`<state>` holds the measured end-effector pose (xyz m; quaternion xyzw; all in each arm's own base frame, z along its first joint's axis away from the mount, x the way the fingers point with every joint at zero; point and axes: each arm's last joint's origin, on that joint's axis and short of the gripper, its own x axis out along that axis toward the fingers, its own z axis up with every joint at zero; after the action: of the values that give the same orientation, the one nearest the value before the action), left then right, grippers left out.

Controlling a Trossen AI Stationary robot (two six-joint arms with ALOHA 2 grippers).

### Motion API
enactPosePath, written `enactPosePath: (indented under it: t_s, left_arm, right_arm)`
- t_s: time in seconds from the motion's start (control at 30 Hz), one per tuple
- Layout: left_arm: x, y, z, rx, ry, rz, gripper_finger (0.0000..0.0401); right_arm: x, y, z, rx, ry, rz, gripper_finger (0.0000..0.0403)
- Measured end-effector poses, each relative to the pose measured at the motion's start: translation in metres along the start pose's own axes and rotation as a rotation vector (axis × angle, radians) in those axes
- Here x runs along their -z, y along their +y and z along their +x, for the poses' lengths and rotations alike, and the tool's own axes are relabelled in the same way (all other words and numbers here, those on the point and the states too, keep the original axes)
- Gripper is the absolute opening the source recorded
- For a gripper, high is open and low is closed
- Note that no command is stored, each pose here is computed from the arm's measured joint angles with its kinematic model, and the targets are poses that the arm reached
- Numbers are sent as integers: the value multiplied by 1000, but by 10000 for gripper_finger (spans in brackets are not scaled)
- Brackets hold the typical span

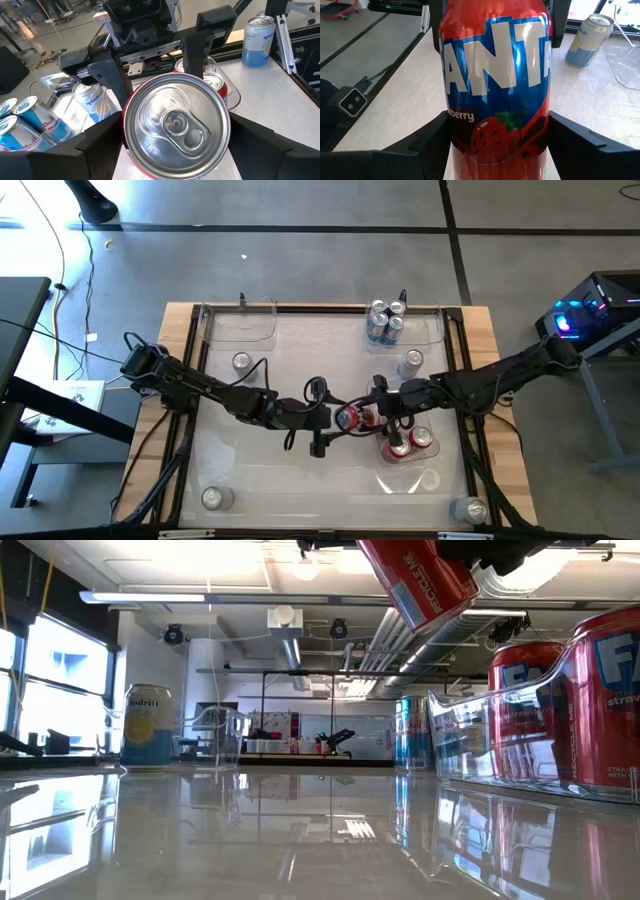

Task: Sort soda cans
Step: Remove the top orange soda can from the bottom right transparent bin

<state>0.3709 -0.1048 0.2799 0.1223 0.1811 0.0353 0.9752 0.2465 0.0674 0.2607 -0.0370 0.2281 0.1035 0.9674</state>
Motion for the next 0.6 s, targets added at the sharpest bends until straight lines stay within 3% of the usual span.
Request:
enactPosePath:
  t_s: [0.2,0.43,0.6]
  left_arm:
    - [0,-1,0,10,4,-1,292]
    - [1,-7,-3,34,15,-1,291]
    - [18,-11,-5,61,171,-14,291]
  right_arm:
    - [0,0,0,3,0,2,264]
    - [1,-1,0,8,9,54,315]
    - [5,-2,-1,34,57,85,322]
